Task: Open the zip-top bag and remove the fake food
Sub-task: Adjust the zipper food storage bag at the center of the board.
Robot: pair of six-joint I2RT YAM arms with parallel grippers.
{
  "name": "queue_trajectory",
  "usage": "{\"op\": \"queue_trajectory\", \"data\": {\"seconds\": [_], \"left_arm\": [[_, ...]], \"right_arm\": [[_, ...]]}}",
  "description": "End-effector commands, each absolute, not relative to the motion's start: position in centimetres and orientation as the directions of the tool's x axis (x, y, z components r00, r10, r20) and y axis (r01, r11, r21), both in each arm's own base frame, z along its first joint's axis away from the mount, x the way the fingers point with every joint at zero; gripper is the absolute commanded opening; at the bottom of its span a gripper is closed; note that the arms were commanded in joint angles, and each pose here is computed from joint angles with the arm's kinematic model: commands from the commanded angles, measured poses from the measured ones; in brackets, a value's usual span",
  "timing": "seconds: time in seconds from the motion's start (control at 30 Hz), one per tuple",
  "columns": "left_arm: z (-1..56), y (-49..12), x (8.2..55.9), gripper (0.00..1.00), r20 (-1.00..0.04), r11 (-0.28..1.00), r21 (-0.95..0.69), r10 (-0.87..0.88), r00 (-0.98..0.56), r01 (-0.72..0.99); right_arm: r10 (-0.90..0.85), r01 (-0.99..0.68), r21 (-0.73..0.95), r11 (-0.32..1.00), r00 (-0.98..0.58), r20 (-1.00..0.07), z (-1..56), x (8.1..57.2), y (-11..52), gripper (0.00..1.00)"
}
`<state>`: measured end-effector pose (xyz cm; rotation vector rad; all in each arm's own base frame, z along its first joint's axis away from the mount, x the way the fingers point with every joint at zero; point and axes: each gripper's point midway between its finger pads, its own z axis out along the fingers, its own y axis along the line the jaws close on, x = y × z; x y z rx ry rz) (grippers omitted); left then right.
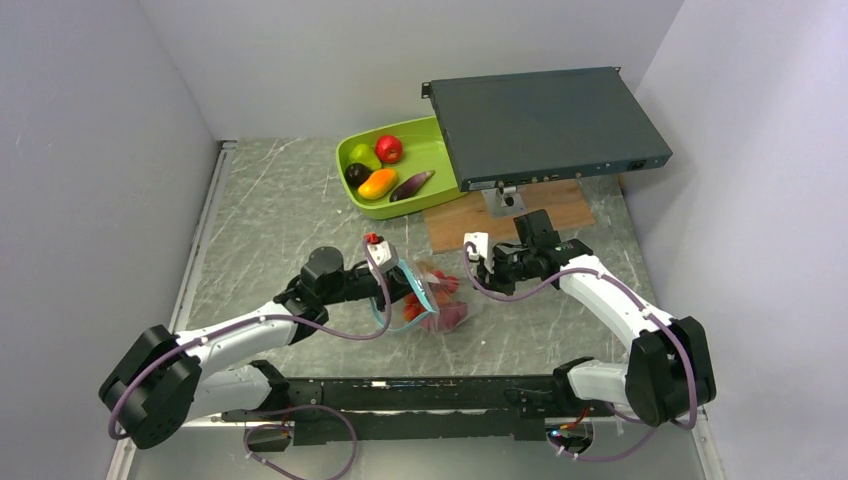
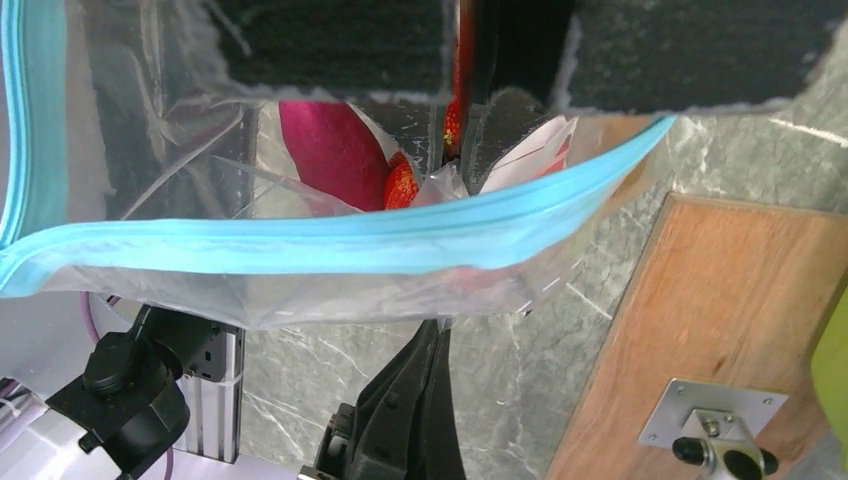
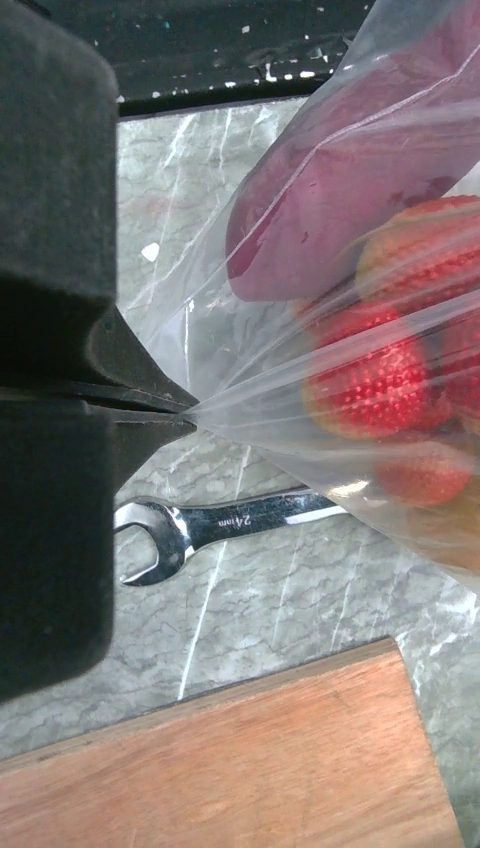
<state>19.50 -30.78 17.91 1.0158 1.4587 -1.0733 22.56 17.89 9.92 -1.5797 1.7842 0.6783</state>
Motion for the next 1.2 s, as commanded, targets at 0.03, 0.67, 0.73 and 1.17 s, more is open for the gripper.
{"op": "queue_trajectory", "data": {"seconds": [0.03,0.67,0.73,1.17], "left_arm": [[22.7,-29.4,20.7,0.0,-0.994,0.309,-0.087,-0.089,-0.062,0.947],[26.1,-32.2,20.6,0.0,-0.989,0.11,-0.05,-0.147,-0.034,0.993],[26.0,-32.5,20.6,0.0,-0.989,0.095,-0.049,-0.145,-0.035,0.994],[21.7,-32.4,19.1,0.0,-0.998,0.023,0.035,-0.055,0.036,0.999]], "right_arm": [[-0.734,-0.973,-0.089,0.212,-0.098,-0.672,8.6,23.5,15.4,0.0],[-0.529,-0.99,0.139,0.035,-0.136,-0.838,12.5,19.0,19.8,0.85],[-0.504,-0.984,0.176,0.027,-0.165,-0.848,13.0,18.9,20.2,0.84],[-0.476,-0.97,0.231,0.076,-0.238,-0.846,13.6,20.2,19.8,0.0]]}}
